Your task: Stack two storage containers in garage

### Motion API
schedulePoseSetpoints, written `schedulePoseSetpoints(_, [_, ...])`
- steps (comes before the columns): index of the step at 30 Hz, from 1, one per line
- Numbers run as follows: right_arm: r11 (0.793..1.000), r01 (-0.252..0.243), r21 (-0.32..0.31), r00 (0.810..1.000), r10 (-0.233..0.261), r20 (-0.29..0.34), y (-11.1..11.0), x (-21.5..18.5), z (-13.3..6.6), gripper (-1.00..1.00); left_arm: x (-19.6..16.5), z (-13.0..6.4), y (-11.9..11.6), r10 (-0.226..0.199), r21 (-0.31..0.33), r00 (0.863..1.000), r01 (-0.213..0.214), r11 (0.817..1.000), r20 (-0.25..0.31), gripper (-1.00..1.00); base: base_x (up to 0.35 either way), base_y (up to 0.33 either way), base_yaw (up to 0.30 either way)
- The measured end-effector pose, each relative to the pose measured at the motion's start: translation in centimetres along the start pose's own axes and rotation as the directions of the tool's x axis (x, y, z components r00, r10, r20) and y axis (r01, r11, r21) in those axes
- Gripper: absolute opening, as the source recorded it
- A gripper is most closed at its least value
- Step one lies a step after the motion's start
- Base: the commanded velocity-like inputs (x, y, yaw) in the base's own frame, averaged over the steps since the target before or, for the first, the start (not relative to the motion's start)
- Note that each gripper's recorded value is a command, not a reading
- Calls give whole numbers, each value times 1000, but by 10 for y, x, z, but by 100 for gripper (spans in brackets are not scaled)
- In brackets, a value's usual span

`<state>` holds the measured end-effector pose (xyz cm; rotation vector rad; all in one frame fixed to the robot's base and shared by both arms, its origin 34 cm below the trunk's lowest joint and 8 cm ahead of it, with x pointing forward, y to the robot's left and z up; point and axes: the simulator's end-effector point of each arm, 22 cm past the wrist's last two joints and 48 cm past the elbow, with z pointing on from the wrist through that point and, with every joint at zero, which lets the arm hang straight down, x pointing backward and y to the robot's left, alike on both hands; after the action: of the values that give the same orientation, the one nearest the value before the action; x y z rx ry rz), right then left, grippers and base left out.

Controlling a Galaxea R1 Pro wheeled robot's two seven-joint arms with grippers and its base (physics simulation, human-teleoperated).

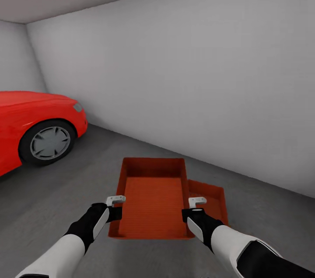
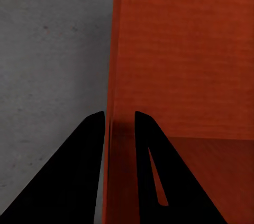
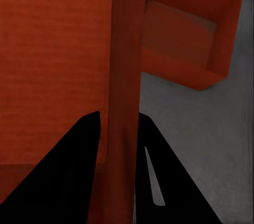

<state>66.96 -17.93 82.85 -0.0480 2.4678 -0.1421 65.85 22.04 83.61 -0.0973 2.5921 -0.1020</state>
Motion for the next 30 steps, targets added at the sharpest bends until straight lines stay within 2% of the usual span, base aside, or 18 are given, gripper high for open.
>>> schedulePoseSetpoints(30, [1000,-1,0,1000,1,-2,-1,1,0,-100,1,0,-1,0,0,1000,0,1000,-1,-100,9,0,-285])
